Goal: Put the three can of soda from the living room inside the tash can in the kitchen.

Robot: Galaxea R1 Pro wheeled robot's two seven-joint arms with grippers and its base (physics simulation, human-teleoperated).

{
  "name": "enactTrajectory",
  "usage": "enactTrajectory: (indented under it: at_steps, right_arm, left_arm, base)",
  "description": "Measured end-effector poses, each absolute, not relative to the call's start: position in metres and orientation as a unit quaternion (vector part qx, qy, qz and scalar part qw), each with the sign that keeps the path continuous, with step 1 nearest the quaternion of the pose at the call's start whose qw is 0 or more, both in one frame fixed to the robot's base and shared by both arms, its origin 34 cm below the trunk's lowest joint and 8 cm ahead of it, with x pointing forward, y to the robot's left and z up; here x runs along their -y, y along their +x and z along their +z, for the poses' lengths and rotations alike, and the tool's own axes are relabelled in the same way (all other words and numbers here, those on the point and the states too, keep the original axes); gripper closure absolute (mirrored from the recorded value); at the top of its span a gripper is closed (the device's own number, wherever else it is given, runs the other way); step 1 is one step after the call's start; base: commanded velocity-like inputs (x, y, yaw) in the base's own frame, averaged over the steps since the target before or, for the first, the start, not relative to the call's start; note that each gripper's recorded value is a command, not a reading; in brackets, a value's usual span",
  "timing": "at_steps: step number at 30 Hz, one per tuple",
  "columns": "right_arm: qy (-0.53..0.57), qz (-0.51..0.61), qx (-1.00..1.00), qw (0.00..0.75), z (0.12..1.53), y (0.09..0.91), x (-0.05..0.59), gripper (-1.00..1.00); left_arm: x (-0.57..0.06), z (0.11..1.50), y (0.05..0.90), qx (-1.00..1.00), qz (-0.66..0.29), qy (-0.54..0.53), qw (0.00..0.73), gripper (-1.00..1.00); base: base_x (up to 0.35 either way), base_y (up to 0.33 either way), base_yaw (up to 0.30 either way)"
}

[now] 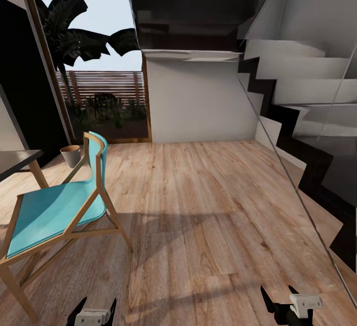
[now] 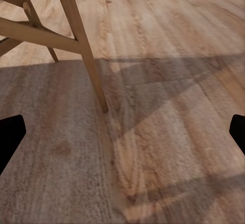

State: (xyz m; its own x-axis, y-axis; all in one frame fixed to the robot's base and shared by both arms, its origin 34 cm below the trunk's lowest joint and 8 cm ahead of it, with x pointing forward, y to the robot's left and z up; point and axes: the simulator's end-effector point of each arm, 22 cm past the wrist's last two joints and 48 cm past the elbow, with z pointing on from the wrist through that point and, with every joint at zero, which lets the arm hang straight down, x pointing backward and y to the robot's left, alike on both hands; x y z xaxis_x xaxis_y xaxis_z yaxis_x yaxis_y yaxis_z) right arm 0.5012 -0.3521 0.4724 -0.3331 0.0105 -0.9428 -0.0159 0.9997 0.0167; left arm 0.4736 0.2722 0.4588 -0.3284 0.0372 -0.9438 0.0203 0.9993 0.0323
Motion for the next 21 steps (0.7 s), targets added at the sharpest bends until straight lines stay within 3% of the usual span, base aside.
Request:
enactTrajectory:
  at_steps: [14, 21]
  right_arm:
    - [-0.002, 0.011, -0.816, 0.578, 0.4726, 0.5007, 0.3527, -1.00]
    - [-0.002, 0.011, -0.816, 0.578, 0.4727, 0.5007, 0.3525, -1.00]
  left_arm:
    - [-0.2725, 0.4607, 0.4743, -0.813, 0.008, 0.017, 0.582, -1.00]
    - [-0.2710, 0.4600, 0.4739, -0.814, 0.007, 0.019, 0.580, -1.00]
  base:
    - [0.000, 0.000, 0.000]
    - [0.167, -0.032, 0.000]
